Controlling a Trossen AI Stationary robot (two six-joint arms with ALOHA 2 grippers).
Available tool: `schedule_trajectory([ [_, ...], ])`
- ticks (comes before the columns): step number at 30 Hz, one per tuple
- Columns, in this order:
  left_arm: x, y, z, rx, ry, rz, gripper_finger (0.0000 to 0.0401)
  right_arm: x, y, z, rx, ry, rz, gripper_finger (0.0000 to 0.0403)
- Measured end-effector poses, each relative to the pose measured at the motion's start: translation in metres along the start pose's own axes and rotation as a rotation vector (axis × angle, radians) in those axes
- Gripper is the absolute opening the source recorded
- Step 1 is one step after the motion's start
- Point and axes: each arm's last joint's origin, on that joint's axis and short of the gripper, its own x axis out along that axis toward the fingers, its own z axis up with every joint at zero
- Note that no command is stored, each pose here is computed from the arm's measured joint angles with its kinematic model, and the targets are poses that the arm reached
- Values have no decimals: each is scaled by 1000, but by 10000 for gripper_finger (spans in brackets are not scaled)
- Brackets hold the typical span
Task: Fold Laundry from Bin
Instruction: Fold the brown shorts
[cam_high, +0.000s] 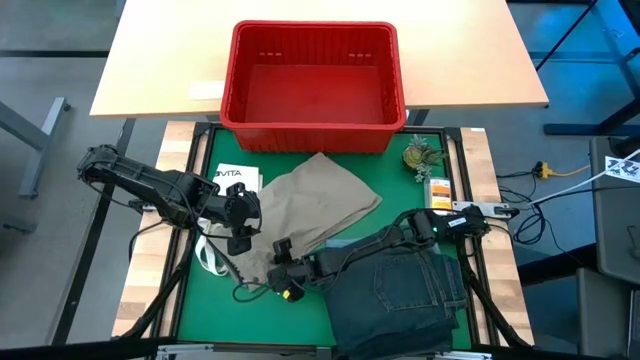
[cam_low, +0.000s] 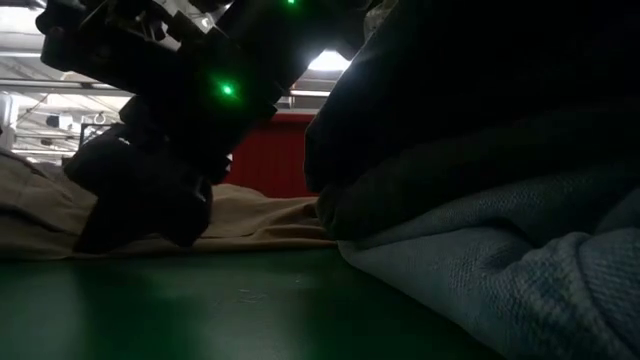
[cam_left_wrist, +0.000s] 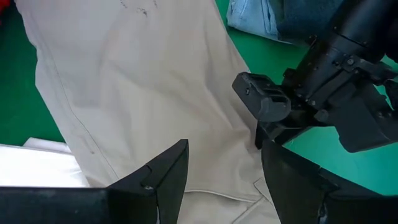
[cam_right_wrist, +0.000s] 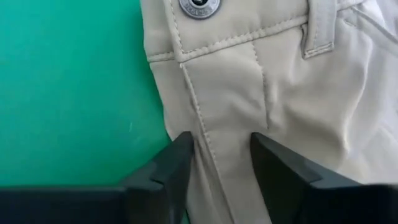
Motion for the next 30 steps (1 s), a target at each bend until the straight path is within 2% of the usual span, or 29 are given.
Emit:
schedule_trajectory([
  [7, 0, 0, 0, 0, 2, 0, 196, 1, 2, -2, -10, 13, 15, 36],
  [9, 0, 0, -1, 1, 6, 3, 196, 1, 2, -2, -12, 15, 16, 12],
  [13, 0, 0, -1, 2, 8, 3, 196, 1, 2, -2, -4, 15, 16, 27],
  [16, 0, 0, -1, 8, 11, -4, 196, -6, 1, -1, -10, 31, 28, 23],
  [19, 0, 1, -1, 12, 16, -1, 196, -19, -2, 1, -21, 55, 45, 7],
  [26, -1, 3, -7, 25, 71, 20, 196, -61, -17, 14, -25, 73, 106, 12],
  [30, -1, 0, -9, 15, 129, -77, 196, -73, -22, 16, -32, 96, 115, 5],
])
